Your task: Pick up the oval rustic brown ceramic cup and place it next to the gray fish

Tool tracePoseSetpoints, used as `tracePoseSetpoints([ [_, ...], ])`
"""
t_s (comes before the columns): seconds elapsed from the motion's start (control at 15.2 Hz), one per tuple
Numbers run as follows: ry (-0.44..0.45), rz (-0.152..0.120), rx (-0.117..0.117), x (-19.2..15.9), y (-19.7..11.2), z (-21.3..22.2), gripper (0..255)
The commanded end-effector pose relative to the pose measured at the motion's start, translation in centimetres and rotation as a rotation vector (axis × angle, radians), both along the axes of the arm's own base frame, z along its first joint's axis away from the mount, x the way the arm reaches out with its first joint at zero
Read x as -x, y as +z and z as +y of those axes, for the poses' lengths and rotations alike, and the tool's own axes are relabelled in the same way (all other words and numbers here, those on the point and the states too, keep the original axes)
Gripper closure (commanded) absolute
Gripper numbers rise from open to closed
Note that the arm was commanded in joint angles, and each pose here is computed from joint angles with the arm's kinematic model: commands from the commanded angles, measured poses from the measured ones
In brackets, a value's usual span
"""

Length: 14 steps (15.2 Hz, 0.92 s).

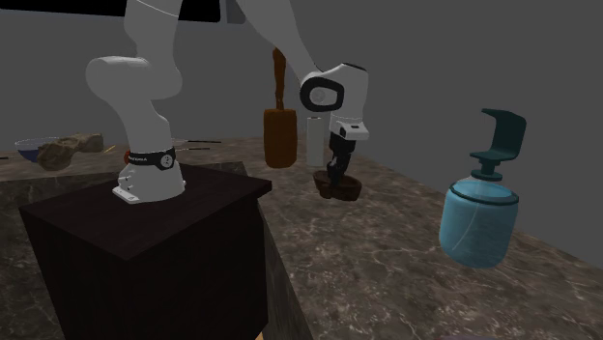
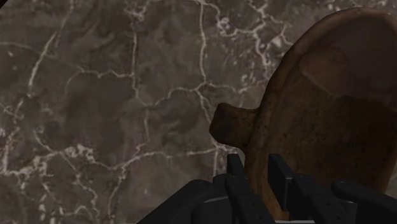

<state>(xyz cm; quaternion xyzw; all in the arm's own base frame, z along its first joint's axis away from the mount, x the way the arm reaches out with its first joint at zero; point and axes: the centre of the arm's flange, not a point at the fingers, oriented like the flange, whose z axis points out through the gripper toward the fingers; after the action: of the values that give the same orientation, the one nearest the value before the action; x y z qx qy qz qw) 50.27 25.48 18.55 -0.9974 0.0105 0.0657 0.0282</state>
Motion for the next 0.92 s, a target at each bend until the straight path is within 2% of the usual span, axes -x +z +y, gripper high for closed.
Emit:
tracePoseSetpoints([
  [0.0, 0.0, 0.001, 0.0, 0.0, -0.1, 0.0, 255],
  [0.13, 0.0, 0.001, 0.0, 0.0, 0.0, 0.0, 255],
  [0.86, 0.0, 0.001, 0.0, 0.0, 5.8, 0.0, 255],
])
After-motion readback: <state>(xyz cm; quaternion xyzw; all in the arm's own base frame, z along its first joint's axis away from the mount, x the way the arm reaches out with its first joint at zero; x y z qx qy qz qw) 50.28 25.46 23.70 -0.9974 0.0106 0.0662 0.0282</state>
